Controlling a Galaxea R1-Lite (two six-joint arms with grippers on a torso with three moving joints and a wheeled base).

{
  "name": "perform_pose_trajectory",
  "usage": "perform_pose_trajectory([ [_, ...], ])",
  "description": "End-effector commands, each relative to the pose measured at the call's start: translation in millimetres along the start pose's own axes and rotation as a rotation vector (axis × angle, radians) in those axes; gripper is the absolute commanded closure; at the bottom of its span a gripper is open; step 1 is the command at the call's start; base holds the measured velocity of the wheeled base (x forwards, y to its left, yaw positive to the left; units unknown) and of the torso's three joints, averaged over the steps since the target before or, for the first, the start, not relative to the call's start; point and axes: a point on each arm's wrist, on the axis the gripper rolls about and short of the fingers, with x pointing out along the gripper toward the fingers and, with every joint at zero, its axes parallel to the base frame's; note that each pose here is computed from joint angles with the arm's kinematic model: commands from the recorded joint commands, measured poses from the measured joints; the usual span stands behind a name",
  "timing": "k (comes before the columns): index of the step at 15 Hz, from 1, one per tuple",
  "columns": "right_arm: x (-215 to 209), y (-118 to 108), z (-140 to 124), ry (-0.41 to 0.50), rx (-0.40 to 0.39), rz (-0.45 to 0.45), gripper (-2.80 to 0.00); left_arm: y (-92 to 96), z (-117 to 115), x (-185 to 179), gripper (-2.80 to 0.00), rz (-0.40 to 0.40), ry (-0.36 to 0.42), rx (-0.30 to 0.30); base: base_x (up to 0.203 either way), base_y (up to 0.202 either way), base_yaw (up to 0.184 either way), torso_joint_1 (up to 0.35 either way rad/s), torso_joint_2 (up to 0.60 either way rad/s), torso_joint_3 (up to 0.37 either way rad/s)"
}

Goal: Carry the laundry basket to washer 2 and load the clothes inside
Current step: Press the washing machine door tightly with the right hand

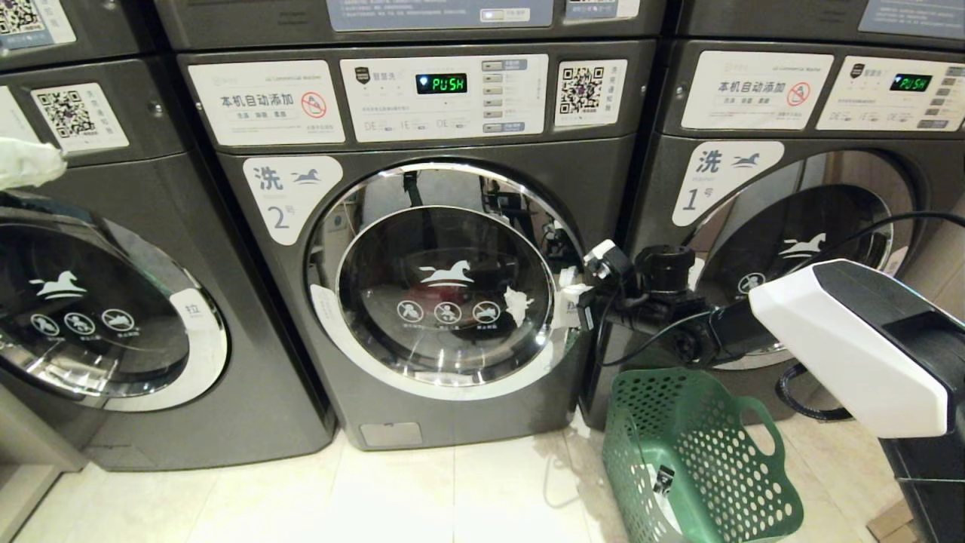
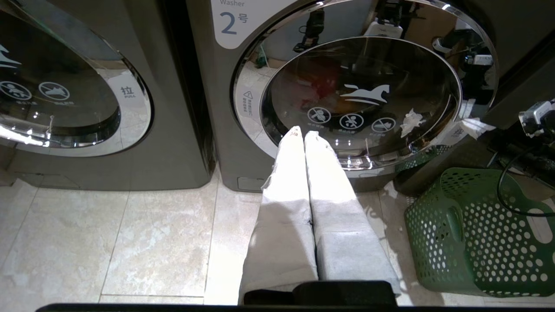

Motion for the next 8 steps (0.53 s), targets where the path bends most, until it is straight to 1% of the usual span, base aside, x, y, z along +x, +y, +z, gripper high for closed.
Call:
perform_pose_trajectory([
  [1,15,-3,-9,-0.014,-0.009,-0.025,0.00,2.9,0,-3,0.00,0.005,-0.007,-0.005,0.000,0.000,0.000,0.000,0.00,0.000],
  [5,40,-12,-14,-0.010,-0.016,-0.091,0.00,13.5,0,-15,0.00,0.009,-0.019,-0.011,0.000,0.000,0.000,0.000,0.00,0.000],
  [6,46,-13,-21,0.004,-0.012,-0.098,0.00,17.3,0,-19,0.00,0.012,-0.020,-0.009,0.000,0.000,0.000,0.000,0.00,0.000],
  [7,48,-12,-27,0.024,-0.007,-0.100,0.00,23.8,-1,-26,0.00,0.024,-0.024,0.008,0.000,0.000,0.000,0.000,0.00,0.000],
  [8,50,-10,-37,0.044,-0.001,-0.096,0.00,32.2,-1,-35,0.00,0.042,-0.037,0.037,0.000,0.000,0.000,0.000,0.00,0.000],
])
